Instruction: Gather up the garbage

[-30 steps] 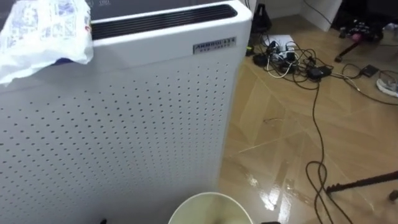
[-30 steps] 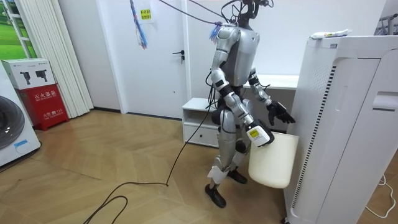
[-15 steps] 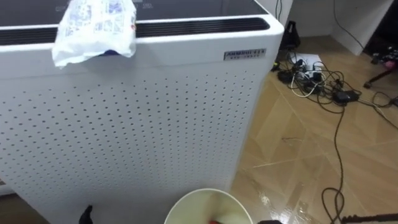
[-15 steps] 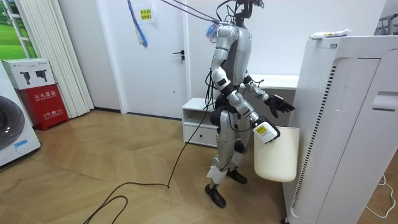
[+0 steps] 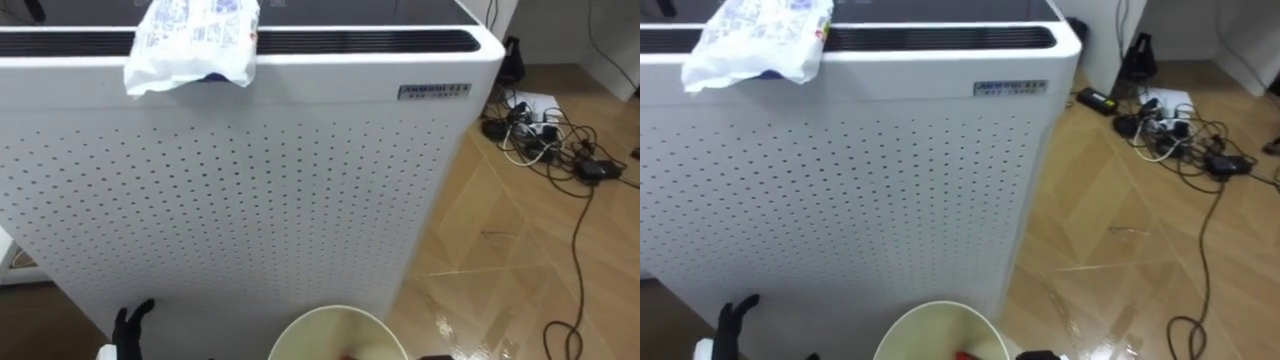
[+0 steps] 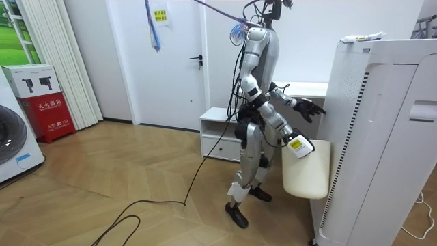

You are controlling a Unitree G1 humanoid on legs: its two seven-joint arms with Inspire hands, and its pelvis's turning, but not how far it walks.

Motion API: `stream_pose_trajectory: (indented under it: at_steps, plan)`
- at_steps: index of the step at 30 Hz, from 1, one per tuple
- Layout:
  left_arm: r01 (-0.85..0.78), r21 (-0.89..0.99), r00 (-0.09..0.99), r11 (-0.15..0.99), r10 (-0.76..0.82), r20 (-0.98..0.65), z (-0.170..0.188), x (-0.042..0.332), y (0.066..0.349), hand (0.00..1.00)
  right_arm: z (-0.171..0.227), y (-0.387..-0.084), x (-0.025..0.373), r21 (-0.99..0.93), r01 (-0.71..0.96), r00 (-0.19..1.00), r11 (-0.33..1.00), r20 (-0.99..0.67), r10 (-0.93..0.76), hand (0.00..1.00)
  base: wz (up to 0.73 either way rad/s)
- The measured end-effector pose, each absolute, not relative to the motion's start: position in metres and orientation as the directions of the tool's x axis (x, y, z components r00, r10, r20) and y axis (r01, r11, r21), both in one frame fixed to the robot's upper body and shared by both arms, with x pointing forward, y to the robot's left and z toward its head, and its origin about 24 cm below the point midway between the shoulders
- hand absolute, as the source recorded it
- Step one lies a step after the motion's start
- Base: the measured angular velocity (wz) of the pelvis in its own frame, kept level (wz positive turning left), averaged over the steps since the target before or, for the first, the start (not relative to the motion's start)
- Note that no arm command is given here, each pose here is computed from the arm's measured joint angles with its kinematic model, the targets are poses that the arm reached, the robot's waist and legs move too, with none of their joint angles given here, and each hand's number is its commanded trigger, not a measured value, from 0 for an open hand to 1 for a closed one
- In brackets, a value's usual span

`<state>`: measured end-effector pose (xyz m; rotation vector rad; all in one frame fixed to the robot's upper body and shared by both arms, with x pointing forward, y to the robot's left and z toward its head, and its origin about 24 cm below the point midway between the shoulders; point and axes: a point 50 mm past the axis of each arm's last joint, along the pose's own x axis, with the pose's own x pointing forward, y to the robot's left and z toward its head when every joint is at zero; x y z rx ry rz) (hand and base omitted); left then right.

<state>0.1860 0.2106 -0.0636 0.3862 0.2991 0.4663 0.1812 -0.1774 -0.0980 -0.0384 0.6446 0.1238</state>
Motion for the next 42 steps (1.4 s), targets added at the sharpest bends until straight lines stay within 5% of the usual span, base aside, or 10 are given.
stream_pose_trajectory:
  at_steps: [17,28,42]
  plan:
    - [-0.681,0.302,0.732,0.667,0.602,0.320,0.035,0.212,0.233,0.00,-0.098,-0.185,0.178,-0.037,-0.143,0.789,0.989,-0.608,0.091,1.00,0.12]
    - [-0.766,0.176,0.553,0.618,0.494,0.671,0.109,0.212,0.228,0.00,-0.102,-0.185,0.171,-0.026,-0.153,0.775,0.988,-0.624,0.104,1.00,-0.02]
    - [-0.735,0.281,0.518,0.617,0.244,0.820,0.131,0.218,0.196,0.00,-0.105,-0.183,0.165,-0.009,-0.199,0.754,0.980,-0.640,0.147,1.00,0.03]
